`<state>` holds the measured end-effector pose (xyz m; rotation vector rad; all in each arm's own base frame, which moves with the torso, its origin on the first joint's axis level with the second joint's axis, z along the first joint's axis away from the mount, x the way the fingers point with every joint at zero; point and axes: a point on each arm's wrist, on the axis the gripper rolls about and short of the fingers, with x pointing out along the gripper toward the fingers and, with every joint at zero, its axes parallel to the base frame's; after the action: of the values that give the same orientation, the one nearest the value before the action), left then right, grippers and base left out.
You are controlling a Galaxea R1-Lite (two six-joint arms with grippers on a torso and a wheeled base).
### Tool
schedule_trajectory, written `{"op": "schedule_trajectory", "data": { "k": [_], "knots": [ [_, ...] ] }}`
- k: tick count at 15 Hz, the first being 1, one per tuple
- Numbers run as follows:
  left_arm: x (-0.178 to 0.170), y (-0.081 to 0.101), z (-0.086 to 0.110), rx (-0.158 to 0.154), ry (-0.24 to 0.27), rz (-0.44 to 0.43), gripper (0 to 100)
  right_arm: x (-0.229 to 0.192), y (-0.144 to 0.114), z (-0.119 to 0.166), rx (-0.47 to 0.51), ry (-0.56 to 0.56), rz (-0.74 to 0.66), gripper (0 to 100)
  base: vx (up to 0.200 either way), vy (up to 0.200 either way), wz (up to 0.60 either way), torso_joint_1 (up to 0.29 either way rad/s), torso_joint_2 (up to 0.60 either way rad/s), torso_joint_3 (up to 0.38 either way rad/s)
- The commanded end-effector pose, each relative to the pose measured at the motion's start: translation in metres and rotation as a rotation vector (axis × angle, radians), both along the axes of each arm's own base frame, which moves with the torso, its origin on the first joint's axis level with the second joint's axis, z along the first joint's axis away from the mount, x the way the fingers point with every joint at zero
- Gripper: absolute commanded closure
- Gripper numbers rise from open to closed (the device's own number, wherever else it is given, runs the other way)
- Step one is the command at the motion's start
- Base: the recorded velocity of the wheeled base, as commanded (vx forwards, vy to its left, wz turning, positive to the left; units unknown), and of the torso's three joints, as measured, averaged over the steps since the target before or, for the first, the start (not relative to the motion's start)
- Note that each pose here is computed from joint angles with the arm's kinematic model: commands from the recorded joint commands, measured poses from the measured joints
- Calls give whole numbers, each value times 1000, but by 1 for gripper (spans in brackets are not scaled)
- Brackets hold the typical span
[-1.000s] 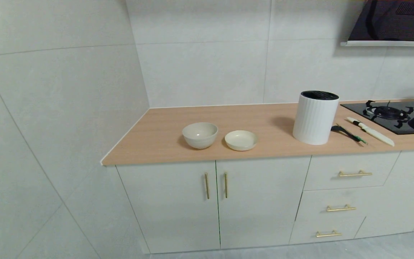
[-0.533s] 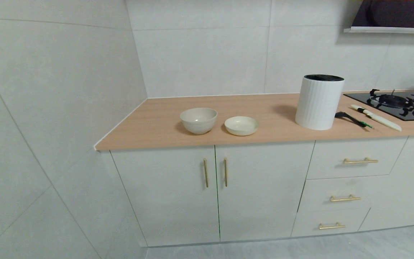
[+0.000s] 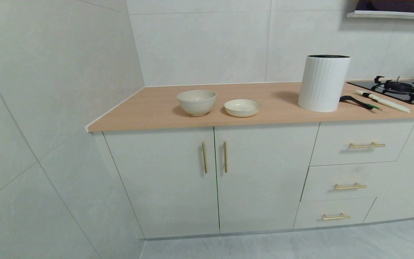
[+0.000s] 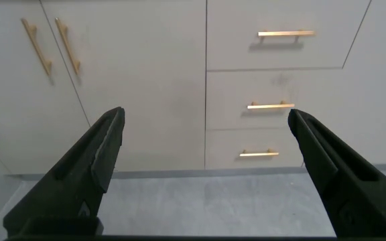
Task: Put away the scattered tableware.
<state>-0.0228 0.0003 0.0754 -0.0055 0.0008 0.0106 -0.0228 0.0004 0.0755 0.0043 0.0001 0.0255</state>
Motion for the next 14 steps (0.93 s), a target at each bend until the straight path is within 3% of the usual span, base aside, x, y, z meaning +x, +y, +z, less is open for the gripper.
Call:
{"op": "schedule_trajectory", "data": {
  "k": [1, 8, 14],
  "knots": [
    [0, 0, 0, -1, 1, 0, 0, 0, 0, 0, 0, 0, 1, 0, 0, 0, 0, -149, 456, 290],
    [0, 0, 0, -1, 2, 0, 0, 0, 0, 0, 0, 0, 1, 0, 0, 0, 0, -117, 439, 316],
    [0, 0, 0, -1, 1, 0, 0, 0, 0, 0, 0, 0, 1, 0, 0, 0, 0, -15, 66, 56]
  ]
}}
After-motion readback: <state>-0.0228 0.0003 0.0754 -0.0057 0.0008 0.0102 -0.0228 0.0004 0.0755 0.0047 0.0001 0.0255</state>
